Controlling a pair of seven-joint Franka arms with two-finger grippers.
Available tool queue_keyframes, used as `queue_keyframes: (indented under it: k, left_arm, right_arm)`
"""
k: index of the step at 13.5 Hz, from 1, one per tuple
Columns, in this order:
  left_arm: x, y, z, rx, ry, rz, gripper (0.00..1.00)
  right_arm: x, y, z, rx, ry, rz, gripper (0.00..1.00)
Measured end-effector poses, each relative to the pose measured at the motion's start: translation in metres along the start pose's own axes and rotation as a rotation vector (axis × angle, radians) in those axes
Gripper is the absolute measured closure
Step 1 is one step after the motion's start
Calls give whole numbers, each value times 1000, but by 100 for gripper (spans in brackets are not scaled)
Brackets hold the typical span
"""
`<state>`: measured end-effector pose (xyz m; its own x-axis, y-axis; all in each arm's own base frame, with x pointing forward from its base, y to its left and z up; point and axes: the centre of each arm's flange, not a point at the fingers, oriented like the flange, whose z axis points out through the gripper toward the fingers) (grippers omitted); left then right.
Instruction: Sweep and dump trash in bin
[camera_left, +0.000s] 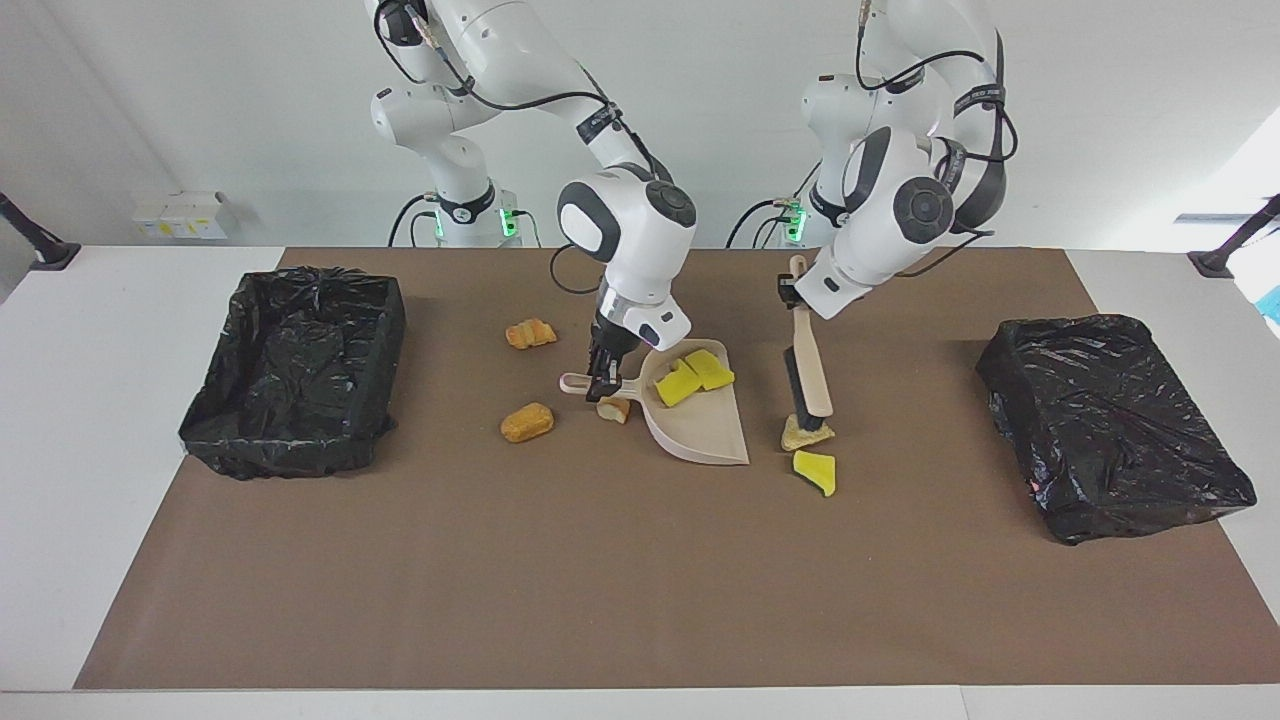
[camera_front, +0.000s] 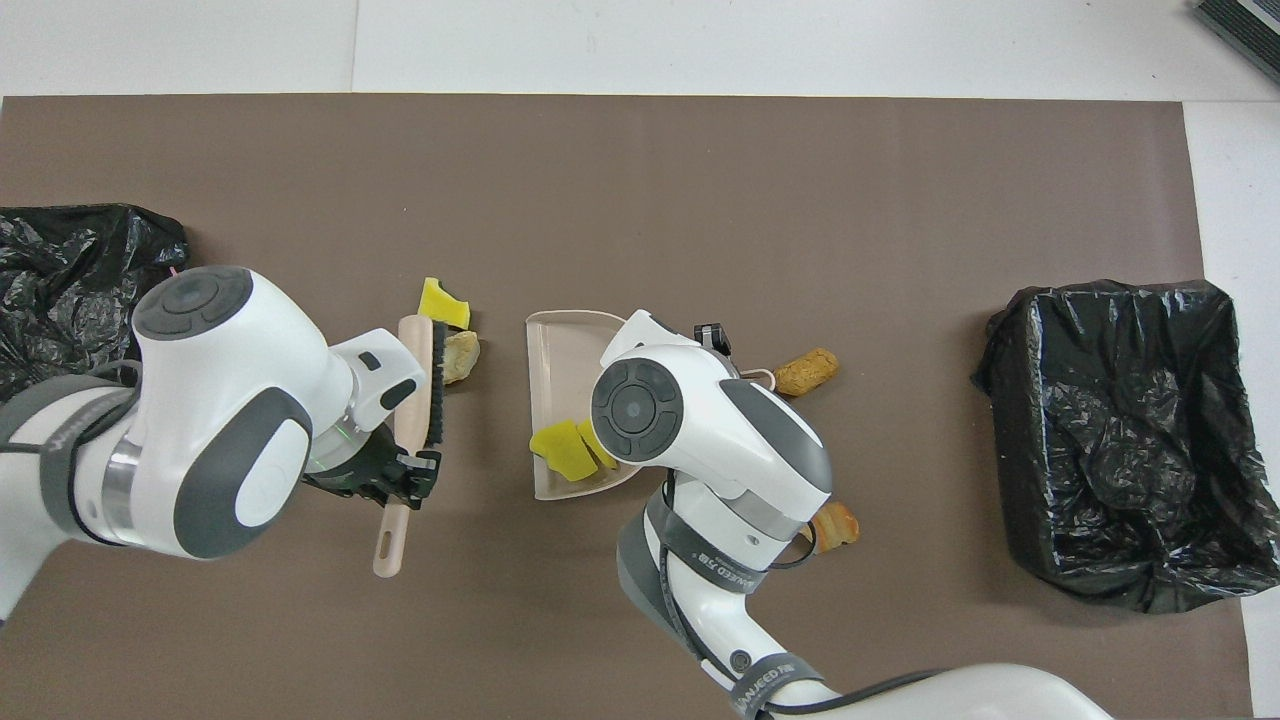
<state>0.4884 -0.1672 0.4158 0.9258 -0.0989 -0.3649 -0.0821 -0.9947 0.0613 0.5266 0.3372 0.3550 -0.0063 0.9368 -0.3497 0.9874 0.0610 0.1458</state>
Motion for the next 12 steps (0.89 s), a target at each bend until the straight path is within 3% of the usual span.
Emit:
queue_keyframes:
  k: [3,5,9,12]
  left_arm:
    - [44,-67,-36,4,12,15,73]
    - [67,-83,-29,21,-1,35,73]
    - [85,-63,3,29,-53,64,73]
    - [87,-35,19,-2,-11,35,73]
  right_arm:
    - [-5,0,1,10,-39,85,67]
    - [-7,0,2,19,-53,106,67]
    - [-8,0,1,19,-53,118,67]
    - [-8,0,1,18,-53,119,67]
